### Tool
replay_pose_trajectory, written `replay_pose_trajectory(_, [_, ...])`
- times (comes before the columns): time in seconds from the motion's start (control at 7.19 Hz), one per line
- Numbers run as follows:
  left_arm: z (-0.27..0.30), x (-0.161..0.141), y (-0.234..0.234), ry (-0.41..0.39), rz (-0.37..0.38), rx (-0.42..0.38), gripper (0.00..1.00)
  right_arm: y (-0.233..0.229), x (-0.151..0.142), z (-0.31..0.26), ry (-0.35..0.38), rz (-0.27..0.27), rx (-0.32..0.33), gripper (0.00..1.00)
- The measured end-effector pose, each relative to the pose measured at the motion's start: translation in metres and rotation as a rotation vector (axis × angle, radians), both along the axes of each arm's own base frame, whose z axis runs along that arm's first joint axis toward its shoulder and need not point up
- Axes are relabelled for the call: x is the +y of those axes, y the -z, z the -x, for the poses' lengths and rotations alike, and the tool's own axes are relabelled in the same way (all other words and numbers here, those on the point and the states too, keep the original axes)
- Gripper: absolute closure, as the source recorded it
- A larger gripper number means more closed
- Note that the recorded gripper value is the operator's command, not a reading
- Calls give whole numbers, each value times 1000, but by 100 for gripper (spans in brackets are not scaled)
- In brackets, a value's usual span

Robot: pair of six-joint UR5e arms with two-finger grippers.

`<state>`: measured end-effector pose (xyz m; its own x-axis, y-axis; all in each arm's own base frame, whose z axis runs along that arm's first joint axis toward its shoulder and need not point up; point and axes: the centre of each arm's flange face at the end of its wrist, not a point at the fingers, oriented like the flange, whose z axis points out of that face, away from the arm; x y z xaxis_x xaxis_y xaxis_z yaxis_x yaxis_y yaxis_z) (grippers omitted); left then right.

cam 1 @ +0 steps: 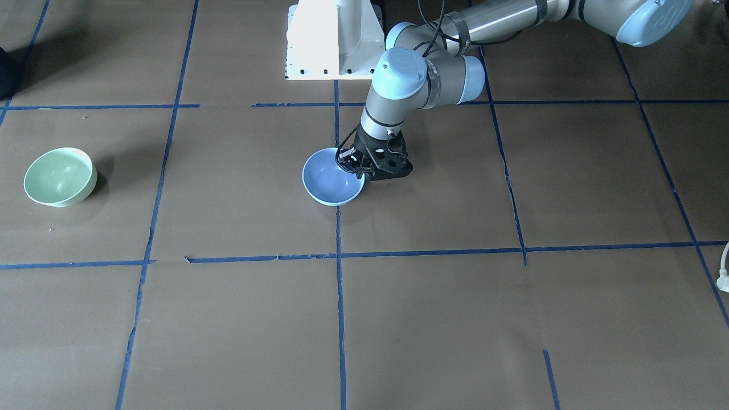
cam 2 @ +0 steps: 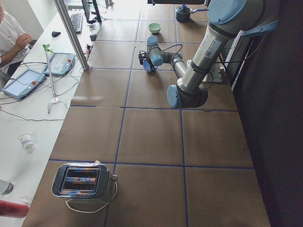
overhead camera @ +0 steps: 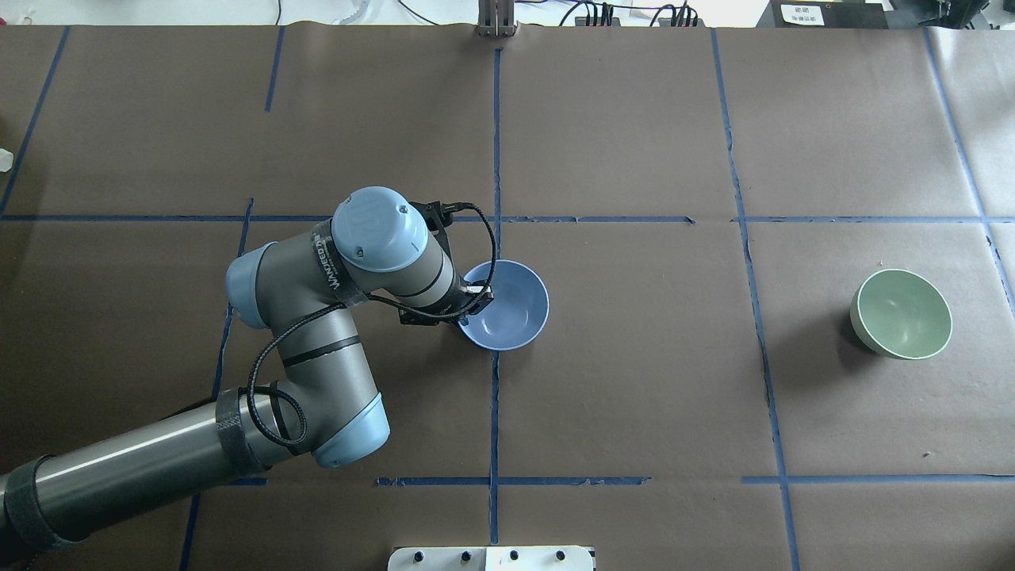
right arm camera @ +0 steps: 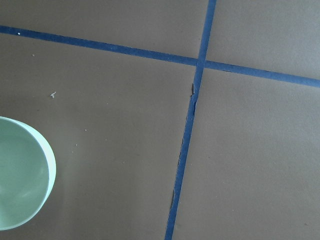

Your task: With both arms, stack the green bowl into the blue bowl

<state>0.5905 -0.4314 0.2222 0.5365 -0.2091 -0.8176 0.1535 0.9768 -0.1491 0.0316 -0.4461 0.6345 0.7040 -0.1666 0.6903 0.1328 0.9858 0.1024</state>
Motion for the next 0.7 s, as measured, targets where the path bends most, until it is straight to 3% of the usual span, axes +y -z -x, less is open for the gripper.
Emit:
replay_pose_trajectory(0.42, [36, -21, 10, -40, -32, 2, 0, 17, -14, 2, -27, -7, -13, 0])
replay_pose_trajectory(0.56, [81, -39, 12, -85, -40, -20, 0, 23, -18, 3, -40, -5, -17, 0])
replay_pose_trajectory(0.7, [137, -52, -1, -138, -93, -70, 0, 26, -21, 5, -46, -1, -20, 0])
